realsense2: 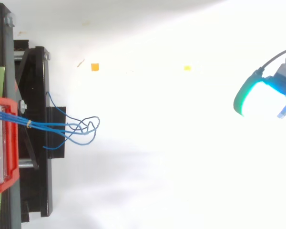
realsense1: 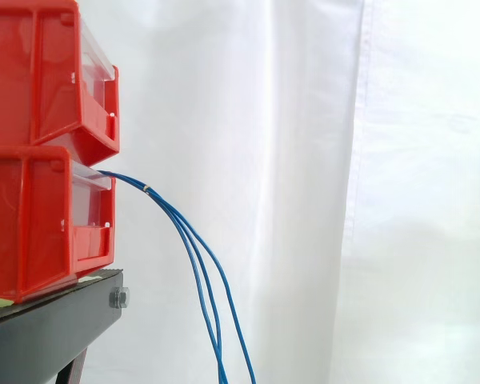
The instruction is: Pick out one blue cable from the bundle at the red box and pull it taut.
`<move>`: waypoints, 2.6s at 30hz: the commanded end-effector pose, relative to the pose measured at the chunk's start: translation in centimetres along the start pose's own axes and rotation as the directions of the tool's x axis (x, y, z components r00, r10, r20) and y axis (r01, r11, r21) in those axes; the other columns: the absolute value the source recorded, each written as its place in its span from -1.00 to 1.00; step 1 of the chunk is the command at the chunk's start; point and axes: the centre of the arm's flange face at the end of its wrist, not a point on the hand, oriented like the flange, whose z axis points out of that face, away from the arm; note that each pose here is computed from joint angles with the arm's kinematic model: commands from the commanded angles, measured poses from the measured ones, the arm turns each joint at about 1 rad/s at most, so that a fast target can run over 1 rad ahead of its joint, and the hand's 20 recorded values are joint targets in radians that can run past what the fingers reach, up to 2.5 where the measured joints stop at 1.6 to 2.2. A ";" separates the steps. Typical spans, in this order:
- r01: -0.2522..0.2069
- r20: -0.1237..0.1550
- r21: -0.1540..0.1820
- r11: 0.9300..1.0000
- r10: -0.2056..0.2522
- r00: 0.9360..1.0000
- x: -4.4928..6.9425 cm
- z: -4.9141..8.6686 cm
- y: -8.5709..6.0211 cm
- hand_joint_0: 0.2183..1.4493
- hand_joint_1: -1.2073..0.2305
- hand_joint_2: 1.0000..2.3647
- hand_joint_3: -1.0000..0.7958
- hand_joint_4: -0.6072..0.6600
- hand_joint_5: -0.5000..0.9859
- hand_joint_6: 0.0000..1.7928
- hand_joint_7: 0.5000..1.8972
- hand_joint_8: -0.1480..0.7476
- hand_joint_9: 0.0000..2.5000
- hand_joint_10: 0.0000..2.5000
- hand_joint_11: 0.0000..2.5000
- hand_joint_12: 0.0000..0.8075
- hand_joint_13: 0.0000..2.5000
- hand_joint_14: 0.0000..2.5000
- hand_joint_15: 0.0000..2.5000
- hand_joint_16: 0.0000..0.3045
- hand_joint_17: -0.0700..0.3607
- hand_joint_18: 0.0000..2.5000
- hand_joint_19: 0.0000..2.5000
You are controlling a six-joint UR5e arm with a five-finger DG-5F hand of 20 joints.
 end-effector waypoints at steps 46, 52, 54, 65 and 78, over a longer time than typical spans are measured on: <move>0.140 0.176 -0.150 0.979 -0.113 0.978 3.2 7.1 -4.4 -0.37 -0.13 -1.00 -0.40 0.40 -0.56 -0.44 -0.61 -0.09 -0.35 -0.99 -0.67 -0.22 -0.58 -0.99 -0.76 -0.72 -0.23 -0.57 -0.53; 0.151 0.188 -0.115 0.982 -0.128 0.974 3.9 8.2 -6.3 -0.38 -0.13 -1.00 -0.40 0.40 -0.56 -0.44 -0.61 -0.08 -0.36 -0.99 -0.67 -0.22 -0.58 -0.99 -0.77 -0.72 -0.23 -0.58 -0.53; 0.113 0.185 -0.112 0.987 -0.091 0.979 4.5 10.1 -7.0 -0.38 -0.13 -1.00 -0.40 0.40 -0.56 -0.44 -0.61 -0.08 -0.36 -0.99 -0.67 -0.22 -0.58 -0.99 -0.77 -0.72 -0.23 -0.57 -0.53; 0.129 0.213 -0.140 0.982 -0.097 0.972 5.2 11.6 -6.1 -0.38 -0.13 -1.00 -0.40 0.41 -0.56 -0.44 -0.61 -0.08 -0.36 -0.99 -0.67 -0.22 -0.58 -0.99 -0.76 -0.72 -0.23 -0.58 -0.53; 0.076 0.206 -0.148 0.986 -0.044 0.978 6.7 14.7 -7.8 -0.38 -0.13 -1.00 -0.40 0.41 -0.56 -0.44 -0.60 -0.08 -0.36 -0.99 -0.68 -0.22 -0.58 -0.99 -0.76 -0.72 -0.23 -0.58 -0.53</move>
